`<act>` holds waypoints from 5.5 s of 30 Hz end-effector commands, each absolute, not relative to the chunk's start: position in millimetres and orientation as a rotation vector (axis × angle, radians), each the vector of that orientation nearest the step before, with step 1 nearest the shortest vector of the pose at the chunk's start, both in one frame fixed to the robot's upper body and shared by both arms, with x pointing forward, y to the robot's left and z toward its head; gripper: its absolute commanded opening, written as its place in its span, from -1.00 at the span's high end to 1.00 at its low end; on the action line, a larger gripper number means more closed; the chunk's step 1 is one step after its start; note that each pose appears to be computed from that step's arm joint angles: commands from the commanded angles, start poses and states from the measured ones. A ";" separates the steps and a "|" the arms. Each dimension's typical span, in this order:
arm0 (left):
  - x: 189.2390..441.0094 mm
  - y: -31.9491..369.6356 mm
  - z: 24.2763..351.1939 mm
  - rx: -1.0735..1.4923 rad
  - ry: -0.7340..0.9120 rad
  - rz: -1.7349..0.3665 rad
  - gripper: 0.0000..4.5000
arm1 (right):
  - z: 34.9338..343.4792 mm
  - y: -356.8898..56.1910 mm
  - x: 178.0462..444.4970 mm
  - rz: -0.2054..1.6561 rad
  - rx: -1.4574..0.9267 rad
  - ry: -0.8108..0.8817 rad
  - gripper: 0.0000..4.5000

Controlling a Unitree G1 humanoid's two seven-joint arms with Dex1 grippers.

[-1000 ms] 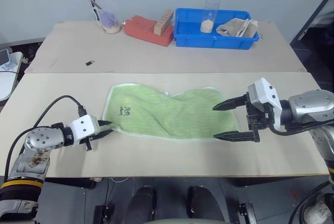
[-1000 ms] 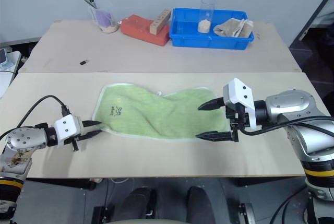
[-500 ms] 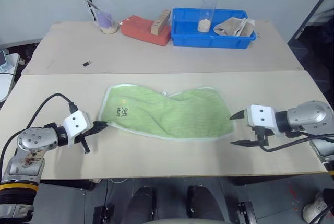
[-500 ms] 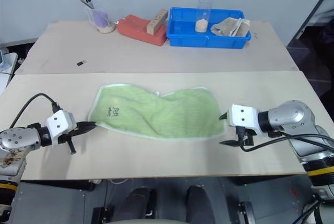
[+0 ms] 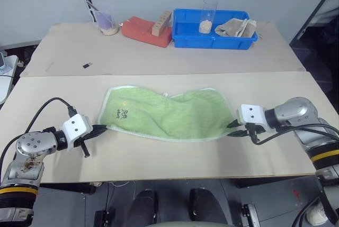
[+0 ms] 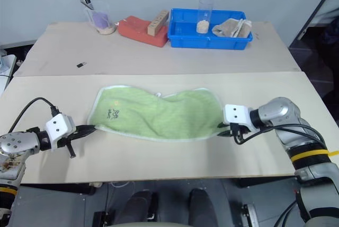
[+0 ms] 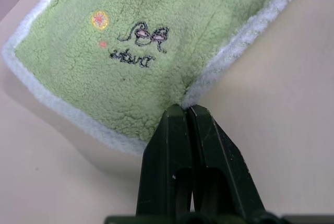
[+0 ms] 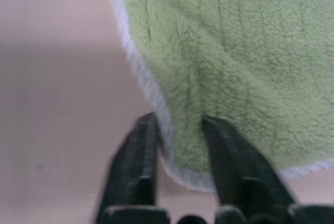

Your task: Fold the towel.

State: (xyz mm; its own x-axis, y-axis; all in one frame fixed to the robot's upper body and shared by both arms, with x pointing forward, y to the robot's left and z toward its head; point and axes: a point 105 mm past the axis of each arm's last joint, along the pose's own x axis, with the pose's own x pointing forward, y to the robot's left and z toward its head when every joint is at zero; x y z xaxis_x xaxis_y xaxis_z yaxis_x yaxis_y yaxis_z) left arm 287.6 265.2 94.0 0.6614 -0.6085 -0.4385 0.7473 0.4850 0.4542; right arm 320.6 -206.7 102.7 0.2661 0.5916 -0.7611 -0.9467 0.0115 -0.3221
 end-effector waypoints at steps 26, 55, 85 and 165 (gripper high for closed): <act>385.4 258.7 336.6 0.401 -0.276 -0.599 1.00 | 372.9 -227.9 401.5 0.631 -0.593 -0.249 0.98; 246.8 278.9 130.8 0.469 0.516 -0.988 1.00 | 161.4 -239.6 264.6 1.104 -0.478 0.615 0.98; 373.0 278.7 157.0 0.465 0.281 -0.714 -0.07 | 191.2 -246.0 377.6 0.705 -0.285 0.458 -0.34; 263.4 165.9 186.0 0.335 0.054 -1.067 -1.00 | 160.1 -67.4 319.1 0.904 -0.027 0.324 -0.34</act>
